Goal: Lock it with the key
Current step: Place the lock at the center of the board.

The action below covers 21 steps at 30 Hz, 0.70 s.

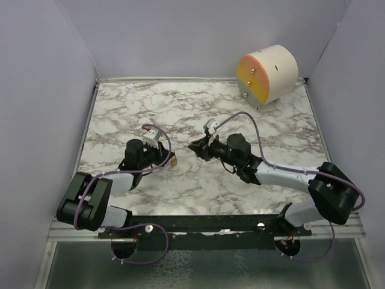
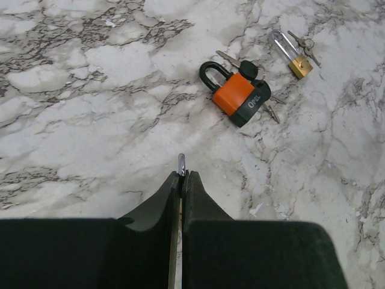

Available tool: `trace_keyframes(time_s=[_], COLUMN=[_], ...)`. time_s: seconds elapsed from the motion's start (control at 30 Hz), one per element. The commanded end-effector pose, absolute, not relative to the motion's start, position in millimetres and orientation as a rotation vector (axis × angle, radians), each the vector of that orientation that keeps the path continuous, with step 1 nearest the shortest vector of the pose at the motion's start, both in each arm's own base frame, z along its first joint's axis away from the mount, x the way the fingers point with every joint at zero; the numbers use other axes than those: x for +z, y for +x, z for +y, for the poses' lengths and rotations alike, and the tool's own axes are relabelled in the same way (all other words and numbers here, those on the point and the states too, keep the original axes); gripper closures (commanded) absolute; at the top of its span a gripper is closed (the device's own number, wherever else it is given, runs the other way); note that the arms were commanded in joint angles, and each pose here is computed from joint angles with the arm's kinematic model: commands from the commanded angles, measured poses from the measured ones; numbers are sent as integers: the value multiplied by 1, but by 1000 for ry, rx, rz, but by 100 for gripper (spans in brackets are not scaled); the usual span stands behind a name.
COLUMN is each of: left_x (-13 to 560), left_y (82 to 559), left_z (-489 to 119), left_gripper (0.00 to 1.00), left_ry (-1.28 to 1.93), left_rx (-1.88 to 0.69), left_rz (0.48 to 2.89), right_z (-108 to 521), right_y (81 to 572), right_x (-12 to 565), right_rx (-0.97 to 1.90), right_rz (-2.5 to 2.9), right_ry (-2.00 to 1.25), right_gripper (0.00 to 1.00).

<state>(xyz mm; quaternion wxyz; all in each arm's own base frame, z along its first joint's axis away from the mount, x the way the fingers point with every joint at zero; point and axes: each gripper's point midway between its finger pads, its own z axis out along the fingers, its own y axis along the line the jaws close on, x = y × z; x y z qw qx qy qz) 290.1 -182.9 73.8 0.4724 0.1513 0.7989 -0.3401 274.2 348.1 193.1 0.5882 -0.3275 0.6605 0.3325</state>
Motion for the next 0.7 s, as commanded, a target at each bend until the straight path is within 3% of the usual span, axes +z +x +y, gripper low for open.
trace_keyframes(time_s=[0.0, 0.33, 0.67], left_x=[61, 36, 45], left_y=[293, 311, 326], left_z=[-178, -172, -165], left_gripper=[100, 100, 100], left_ry=[343, 286, 177], left_rx=[-881, -875, -825], left_rz=[1968, 2049, 2049], right_z=[360, 373, 393], right_y=[278, 280, 286], right_x=[189, 153, 121], right_rx=[749, 754, 778], right_rz=[1541, 1621, 1685], right_ry=[-778, -820, -870], right_gripper=[99, 99, 99])
